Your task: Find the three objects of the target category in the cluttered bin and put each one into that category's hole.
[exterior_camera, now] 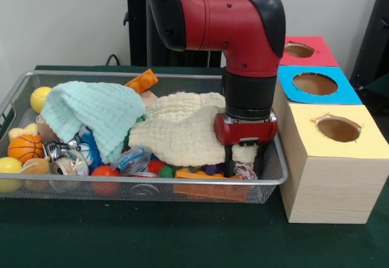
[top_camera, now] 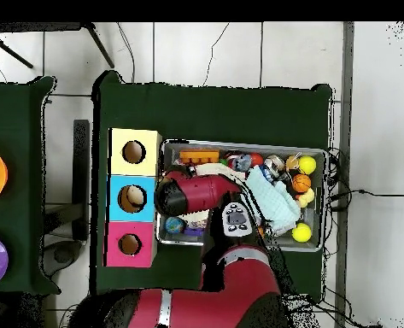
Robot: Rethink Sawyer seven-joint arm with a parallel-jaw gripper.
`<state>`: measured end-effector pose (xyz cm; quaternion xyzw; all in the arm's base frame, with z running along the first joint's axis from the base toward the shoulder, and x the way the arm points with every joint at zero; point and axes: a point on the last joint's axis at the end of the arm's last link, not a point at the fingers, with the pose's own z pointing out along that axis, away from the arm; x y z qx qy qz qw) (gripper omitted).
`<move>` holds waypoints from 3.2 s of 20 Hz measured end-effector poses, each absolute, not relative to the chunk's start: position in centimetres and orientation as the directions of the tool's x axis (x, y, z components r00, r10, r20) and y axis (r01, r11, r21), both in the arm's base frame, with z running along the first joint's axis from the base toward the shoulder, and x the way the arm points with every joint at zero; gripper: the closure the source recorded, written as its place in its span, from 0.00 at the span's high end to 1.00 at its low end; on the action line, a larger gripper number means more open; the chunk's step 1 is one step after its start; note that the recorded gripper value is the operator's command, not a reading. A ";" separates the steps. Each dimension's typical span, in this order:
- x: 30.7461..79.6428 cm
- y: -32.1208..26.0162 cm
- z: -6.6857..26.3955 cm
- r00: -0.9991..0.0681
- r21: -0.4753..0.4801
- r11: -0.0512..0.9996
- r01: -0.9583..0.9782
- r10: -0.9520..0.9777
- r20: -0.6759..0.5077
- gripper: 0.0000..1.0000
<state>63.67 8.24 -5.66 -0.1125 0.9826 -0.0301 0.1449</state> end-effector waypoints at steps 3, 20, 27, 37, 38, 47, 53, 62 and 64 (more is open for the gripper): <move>63.8 7.6 -5.9 -0.942 -0.040 0.983 -0.177 -0.181 -0.283 1.00; 65.0 6.1 -7.0 -0.958 0.086 0.992 -0.089 -0.061 -0.279 0.00; 65.1 6.0 -7.0 -0.959 0.091 0.992 -0.086 -0.057 -0.277 0.00; 64.5 6.0 -6.5 -0.960 0.167 0.983 -0.072 -0.023 -0.278 0.00; 64.3 6.0 -6.2 -0.960 0.182 0.980 -0.075 -0.021 -0.279 0.00; 61.8 4.6 -3.7 -0.959 0.337 0.939 -0.066 0.033 -0.281 0.00; 59.9 5.0 -1.6 -0.969 0.398 0.913 -0.092 0.009 -0.247 0.00; 57.3 6.9 1.1 -0.978 0.471 0.871 -0.138 -0.045 -0.203 0.00; 56.5 6.7 2.1 -0.980 0.495 0.858 -0.141 -0.051 -0.191 0.00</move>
